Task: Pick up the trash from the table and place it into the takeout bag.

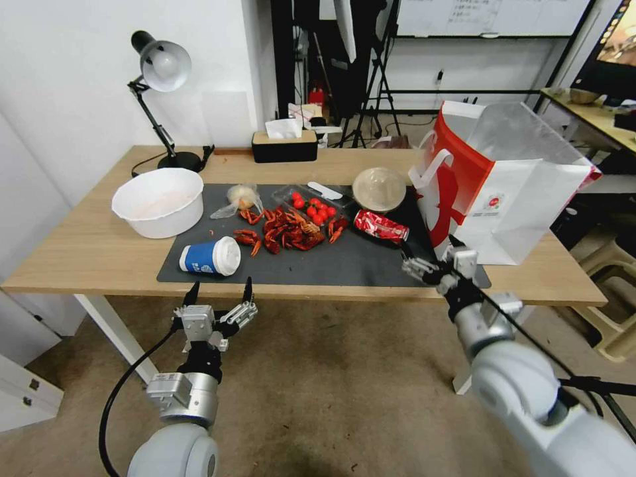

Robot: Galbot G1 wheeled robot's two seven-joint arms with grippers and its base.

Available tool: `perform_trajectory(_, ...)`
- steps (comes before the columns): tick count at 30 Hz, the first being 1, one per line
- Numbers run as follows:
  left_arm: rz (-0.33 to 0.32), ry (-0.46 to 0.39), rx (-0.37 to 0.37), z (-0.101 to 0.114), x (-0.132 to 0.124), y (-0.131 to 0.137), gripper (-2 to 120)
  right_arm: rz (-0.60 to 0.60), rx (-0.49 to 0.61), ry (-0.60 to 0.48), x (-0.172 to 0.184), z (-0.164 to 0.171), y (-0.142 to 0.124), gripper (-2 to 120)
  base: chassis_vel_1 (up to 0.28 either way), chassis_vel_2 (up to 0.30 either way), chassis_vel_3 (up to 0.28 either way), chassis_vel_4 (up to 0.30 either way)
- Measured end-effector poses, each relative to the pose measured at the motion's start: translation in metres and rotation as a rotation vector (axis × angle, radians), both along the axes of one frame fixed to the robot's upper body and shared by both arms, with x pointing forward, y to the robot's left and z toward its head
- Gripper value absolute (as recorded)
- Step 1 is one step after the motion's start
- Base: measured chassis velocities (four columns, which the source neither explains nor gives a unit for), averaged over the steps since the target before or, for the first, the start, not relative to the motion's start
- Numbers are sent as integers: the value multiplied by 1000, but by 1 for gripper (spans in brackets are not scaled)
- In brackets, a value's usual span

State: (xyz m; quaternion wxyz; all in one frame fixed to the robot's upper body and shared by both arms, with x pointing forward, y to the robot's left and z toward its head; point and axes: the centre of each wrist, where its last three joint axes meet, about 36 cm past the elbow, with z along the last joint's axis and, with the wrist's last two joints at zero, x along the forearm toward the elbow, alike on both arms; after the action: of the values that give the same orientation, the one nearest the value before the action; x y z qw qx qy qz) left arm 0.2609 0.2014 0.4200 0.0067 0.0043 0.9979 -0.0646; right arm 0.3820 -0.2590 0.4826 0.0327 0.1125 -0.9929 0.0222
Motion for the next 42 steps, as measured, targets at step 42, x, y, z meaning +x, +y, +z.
perform_trajectory(42, 9, -12, 8, 0, 2, 2, 100, 158, -259, 449, 140, 32, 16, 95, 0, 0, 0, 0)
